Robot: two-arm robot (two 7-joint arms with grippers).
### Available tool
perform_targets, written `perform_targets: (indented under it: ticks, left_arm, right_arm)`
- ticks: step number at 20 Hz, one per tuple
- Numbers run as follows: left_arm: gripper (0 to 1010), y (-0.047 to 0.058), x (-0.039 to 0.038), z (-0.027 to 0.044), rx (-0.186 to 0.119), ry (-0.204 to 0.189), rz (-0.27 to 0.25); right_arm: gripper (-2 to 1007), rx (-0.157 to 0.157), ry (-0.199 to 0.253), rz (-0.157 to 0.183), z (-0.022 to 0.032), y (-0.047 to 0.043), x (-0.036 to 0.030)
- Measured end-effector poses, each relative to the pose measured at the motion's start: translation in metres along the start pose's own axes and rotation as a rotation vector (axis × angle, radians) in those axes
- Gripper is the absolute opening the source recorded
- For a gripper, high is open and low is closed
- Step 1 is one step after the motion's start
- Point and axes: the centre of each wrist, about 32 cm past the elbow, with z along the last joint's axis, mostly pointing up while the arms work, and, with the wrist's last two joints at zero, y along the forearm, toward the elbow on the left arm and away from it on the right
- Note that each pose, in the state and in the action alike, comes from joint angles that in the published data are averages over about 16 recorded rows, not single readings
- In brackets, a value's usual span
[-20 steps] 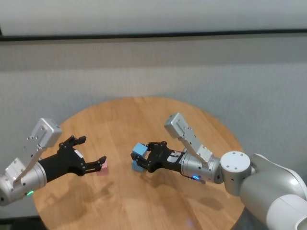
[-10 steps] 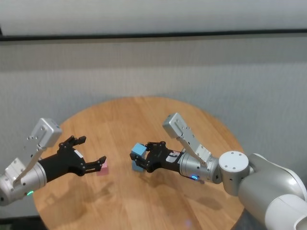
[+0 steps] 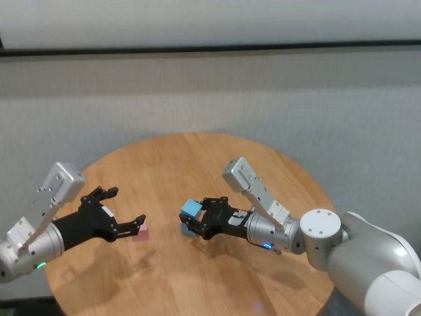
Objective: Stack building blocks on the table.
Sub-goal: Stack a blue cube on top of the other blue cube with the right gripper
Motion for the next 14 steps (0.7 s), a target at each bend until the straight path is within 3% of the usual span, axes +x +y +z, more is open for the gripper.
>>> perform_targets:
  ticks: [14]
  left_arm:
    - [1000, 0.0000, 0.0000, 0.0000, 0.000, 0.000, 0.000]
  right_arm:
    - [370, -0.012, 0.004, -0.002, -0.0010, 0.0008, 0.0000]
